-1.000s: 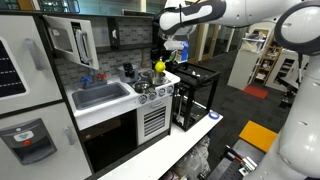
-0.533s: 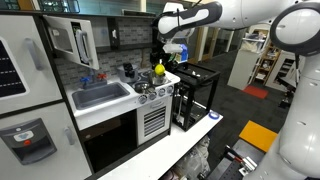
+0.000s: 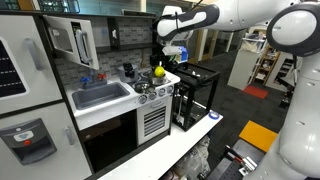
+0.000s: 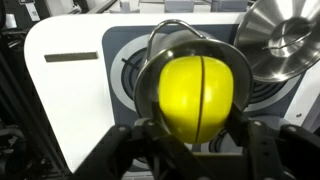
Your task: Put the yellow object in the pot
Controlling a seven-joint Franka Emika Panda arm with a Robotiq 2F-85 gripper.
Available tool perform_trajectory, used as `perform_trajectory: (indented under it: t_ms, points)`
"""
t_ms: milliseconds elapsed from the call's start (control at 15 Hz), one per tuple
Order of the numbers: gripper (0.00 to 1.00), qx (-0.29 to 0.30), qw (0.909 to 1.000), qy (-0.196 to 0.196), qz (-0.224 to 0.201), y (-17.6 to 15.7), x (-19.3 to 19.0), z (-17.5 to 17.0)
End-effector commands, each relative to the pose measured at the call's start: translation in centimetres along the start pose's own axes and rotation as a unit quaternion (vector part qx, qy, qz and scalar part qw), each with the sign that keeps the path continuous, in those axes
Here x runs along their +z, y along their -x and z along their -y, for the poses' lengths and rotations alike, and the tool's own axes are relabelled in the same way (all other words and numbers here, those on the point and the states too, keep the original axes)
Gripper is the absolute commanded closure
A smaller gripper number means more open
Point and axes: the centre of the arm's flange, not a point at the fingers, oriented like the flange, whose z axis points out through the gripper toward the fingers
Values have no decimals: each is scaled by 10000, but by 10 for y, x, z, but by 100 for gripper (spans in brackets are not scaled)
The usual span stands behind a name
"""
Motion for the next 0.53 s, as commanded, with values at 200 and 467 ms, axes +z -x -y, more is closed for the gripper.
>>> perform_trajectory:
  t_ms: [200,467]
  points:
    - [62,-209,9997,-155,-40,-6,8,-3]
    - [62,-278,9995,-154,-70,-8,9,-4]
